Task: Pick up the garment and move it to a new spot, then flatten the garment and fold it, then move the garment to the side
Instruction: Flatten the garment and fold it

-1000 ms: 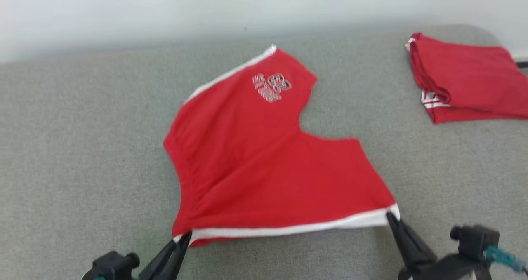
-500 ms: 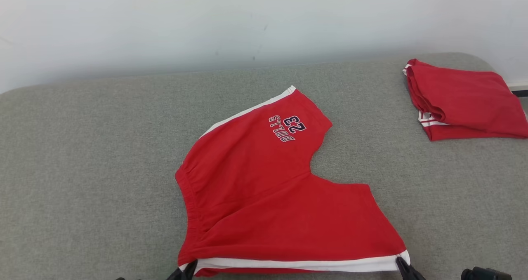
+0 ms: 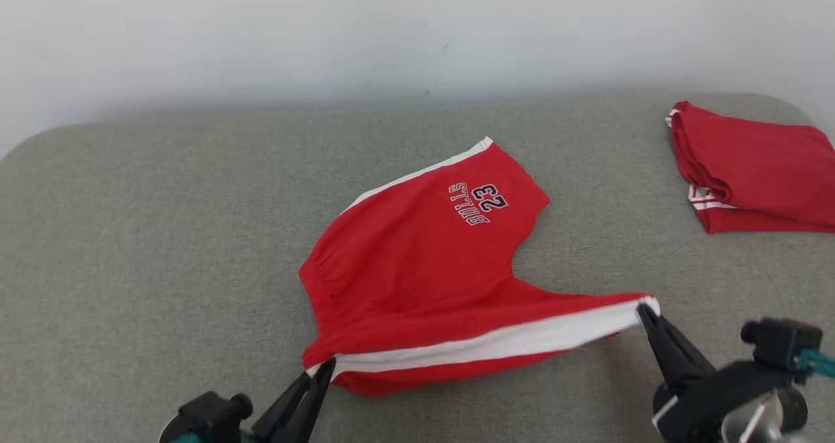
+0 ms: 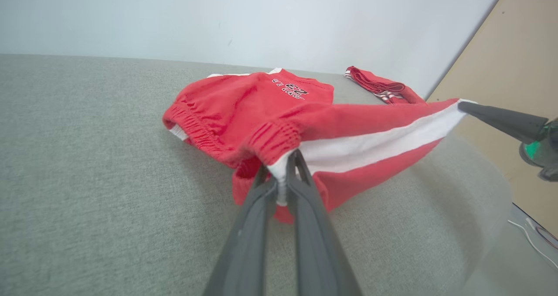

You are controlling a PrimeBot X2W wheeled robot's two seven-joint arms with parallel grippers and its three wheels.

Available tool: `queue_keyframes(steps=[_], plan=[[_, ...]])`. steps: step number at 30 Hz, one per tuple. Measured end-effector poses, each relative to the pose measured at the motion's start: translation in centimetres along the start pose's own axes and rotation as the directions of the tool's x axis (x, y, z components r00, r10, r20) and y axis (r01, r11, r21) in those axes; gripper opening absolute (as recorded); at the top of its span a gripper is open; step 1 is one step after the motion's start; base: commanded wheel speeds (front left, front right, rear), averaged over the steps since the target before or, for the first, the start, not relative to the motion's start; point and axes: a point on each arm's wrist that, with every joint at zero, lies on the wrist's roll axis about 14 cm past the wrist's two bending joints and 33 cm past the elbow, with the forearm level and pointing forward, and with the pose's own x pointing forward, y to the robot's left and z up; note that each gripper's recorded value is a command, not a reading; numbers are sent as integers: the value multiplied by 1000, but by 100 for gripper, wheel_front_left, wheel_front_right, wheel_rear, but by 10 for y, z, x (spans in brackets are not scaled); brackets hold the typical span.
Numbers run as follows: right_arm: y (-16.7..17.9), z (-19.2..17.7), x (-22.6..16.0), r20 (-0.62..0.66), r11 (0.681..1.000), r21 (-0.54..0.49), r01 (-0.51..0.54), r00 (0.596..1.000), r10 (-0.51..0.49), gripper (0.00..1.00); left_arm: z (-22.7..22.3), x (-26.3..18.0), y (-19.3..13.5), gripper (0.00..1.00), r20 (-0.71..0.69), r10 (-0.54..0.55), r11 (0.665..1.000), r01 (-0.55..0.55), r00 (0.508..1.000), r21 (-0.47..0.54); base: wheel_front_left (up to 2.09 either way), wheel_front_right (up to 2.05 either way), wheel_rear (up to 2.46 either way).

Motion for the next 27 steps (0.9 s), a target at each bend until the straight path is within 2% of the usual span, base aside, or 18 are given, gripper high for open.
queue_keyframes(steps=[10, 16, 19, 22, 27], plan=[[19, 48, 83, 29, 989, -122, -80, 996, 84, 0, 32, 39, 18, 0, 89, 35, 999, -34, 995, -13, 0, 0, 0], [24, 71, 138, 23, 981, -177, -83, 996, 88, 0, 38, 60, 40, 0, 97, 83, 996, -82, 992, -14, 0, 0, 0], [27, 74, 164, -3, 976, -200, -83, 996, 84, 0, 39, 70, 51, 0, 94, 108, 994, -107, 990, -12, 0, 0, 0], [31, 72, 189, -25, 969, -232, -85, 996, 82, 0, 38, 79, 63, 0, 75, 119, 991, -123, 990, 45, 0, 0, 0], [36, 67, 225, -38, 968, -238, -82, 996, 75, 0, 30, 90, 86, 0, 52, 179, 983, -181, 982, 38, 0, 0, 0]])
